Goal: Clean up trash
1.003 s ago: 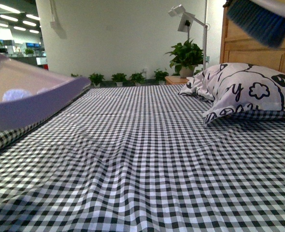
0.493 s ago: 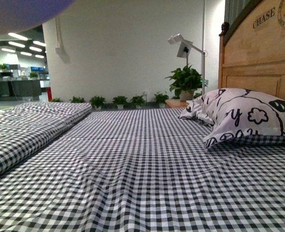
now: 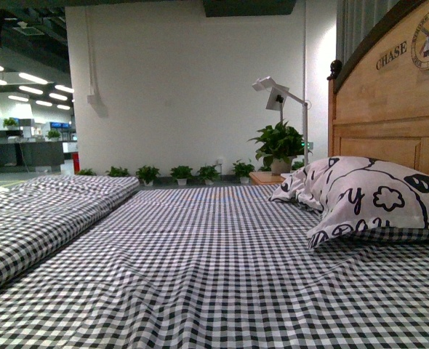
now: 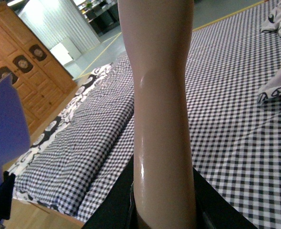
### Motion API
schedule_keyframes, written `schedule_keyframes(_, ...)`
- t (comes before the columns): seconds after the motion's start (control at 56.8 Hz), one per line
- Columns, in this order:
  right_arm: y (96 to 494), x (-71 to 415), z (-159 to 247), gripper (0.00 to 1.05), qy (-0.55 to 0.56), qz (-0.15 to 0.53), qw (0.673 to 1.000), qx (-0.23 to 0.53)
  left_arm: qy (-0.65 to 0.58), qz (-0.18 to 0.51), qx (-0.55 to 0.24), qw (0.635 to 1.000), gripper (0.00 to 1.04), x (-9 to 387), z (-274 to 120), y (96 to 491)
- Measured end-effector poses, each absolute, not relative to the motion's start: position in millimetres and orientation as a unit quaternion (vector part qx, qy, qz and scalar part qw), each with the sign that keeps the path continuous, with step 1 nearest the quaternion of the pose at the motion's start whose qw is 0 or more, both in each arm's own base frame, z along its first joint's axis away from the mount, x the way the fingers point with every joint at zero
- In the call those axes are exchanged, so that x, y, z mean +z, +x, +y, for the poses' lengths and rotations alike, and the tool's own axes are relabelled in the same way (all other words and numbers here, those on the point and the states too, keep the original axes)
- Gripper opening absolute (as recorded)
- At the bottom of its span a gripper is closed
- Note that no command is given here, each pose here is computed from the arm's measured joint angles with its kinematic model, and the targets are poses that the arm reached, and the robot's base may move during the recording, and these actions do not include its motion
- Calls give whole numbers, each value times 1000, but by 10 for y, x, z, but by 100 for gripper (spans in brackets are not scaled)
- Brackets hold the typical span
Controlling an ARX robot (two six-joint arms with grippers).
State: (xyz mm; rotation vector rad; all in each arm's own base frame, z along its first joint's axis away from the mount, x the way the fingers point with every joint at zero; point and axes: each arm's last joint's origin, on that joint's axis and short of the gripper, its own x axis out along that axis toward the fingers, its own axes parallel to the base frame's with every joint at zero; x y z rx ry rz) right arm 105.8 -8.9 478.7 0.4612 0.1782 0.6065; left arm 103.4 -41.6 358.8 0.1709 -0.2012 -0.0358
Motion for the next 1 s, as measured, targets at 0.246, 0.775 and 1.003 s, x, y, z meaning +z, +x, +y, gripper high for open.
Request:
schedule_keyframes(0.246,952,4686,75,19,232,79,927,283,56,-97,31,993,25,3479,-353,996)
schedule_keyframes(0.775,1016,4534,27,19,242,92,936,240,28,-88,42,995,25,3298,-387,996)
schedule_keyframes(1.003,1001,4536,30,19,241,90,936,241,28,-88,42,995,25,3298,-387,995)
